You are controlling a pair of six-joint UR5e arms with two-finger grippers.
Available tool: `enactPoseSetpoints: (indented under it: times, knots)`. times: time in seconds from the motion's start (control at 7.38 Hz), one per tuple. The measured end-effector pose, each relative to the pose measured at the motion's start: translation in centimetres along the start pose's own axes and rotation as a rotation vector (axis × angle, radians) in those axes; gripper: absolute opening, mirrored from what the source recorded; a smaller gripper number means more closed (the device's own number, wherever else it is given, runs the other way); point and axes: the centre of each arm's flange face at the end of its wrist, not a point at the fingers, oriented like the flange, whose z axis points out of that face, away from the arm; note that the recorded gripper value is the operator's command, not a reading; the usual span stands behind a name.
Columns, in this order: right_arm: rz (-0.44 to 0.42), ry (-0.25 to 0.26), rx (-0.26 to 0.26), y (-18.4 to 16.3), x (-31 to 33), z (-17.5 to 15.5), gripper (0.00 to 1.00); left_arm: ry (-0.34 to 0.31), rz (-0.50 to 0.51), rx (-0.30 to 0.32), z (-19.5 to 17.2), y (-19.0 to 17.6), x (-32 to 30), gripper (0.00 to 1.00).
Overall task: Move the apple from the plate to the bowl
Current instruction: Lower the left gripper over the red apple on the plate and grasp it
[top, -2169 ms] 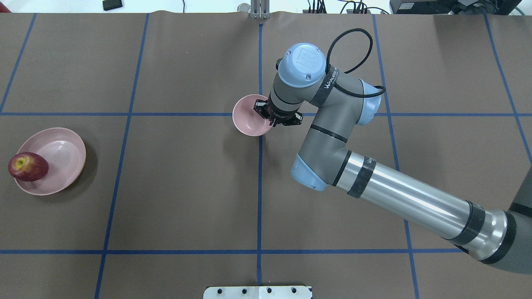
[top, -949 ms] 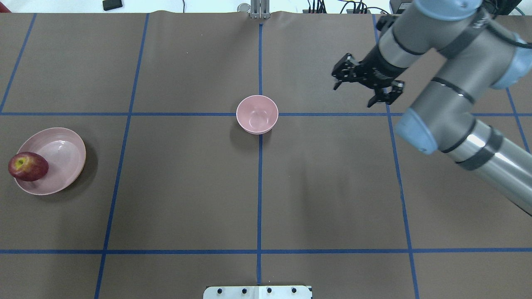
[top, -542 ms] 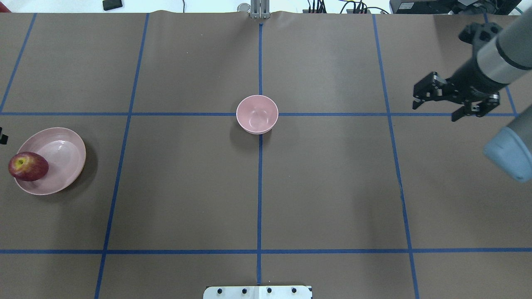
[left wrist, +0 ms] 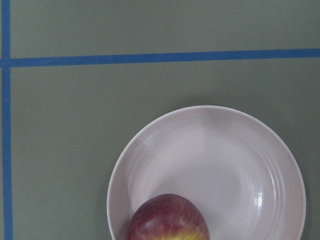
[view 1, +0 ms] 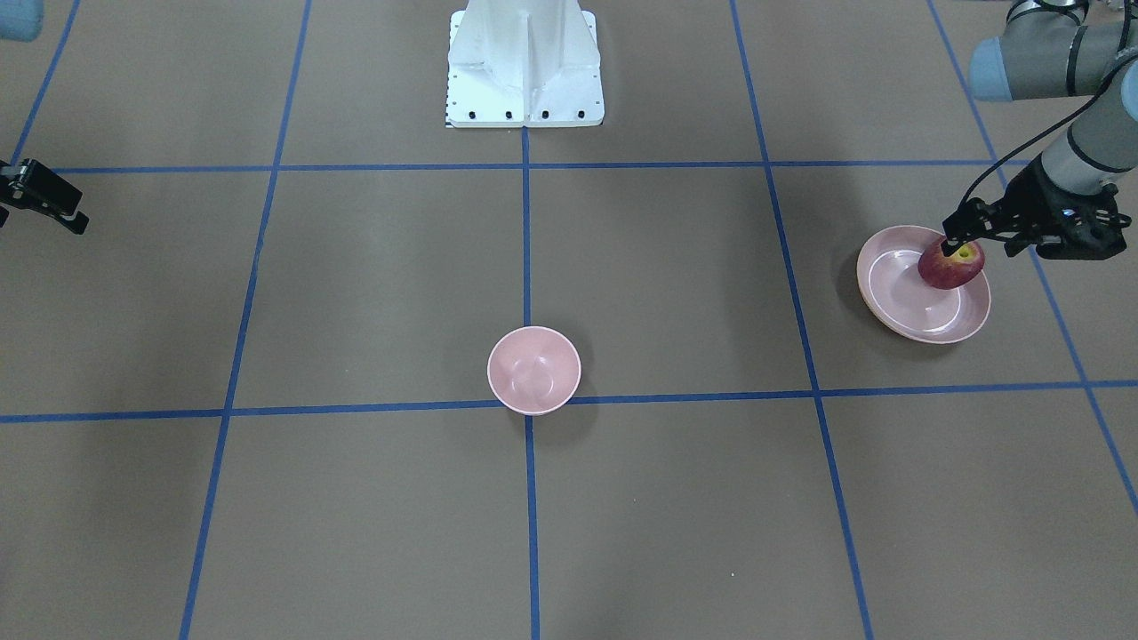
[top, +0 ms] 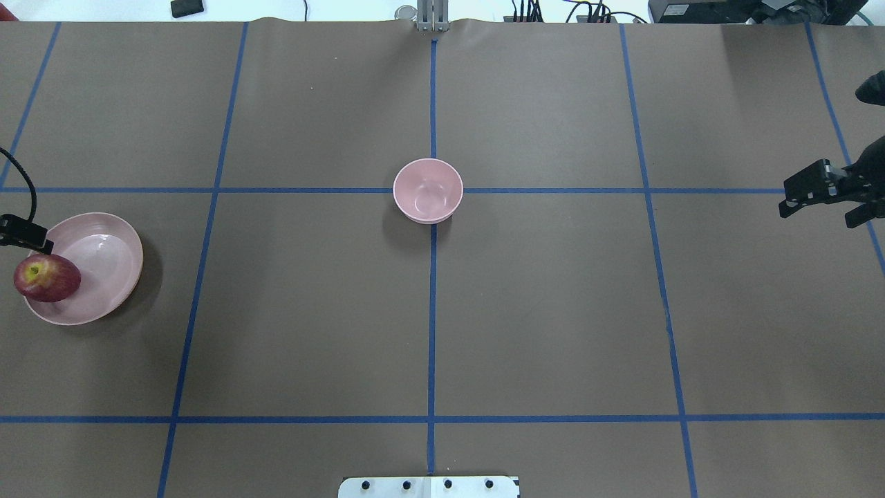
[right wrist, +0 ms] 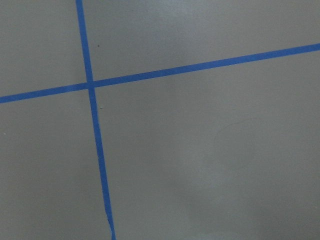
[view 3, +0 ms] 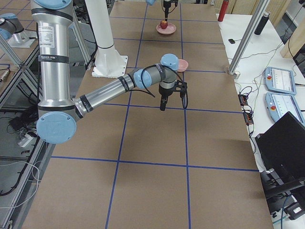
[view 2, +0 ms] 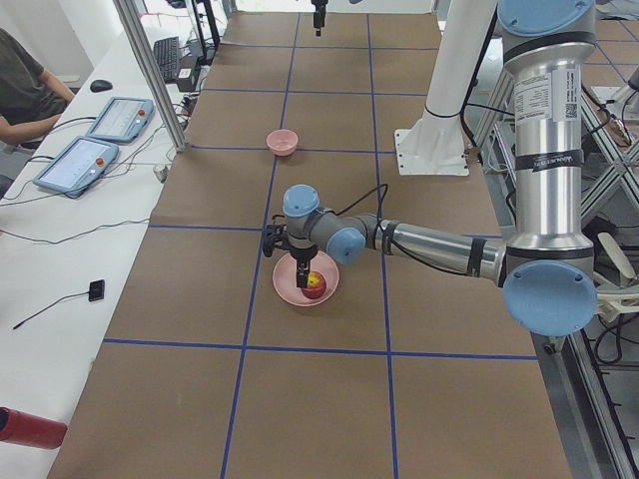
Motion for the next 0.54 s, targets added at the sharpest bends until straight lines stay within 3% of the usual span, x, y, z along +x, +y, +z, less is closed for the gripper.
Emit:
enactPoseSetpoints:
  times: [0.54]
  knots:
    - [0.005, 0.004, -0.006, -0.10, 0.48, 0.31, 1.00, 0.006, 0.028, -0.007, 1.02, -0.09, 0.76, 0.98]
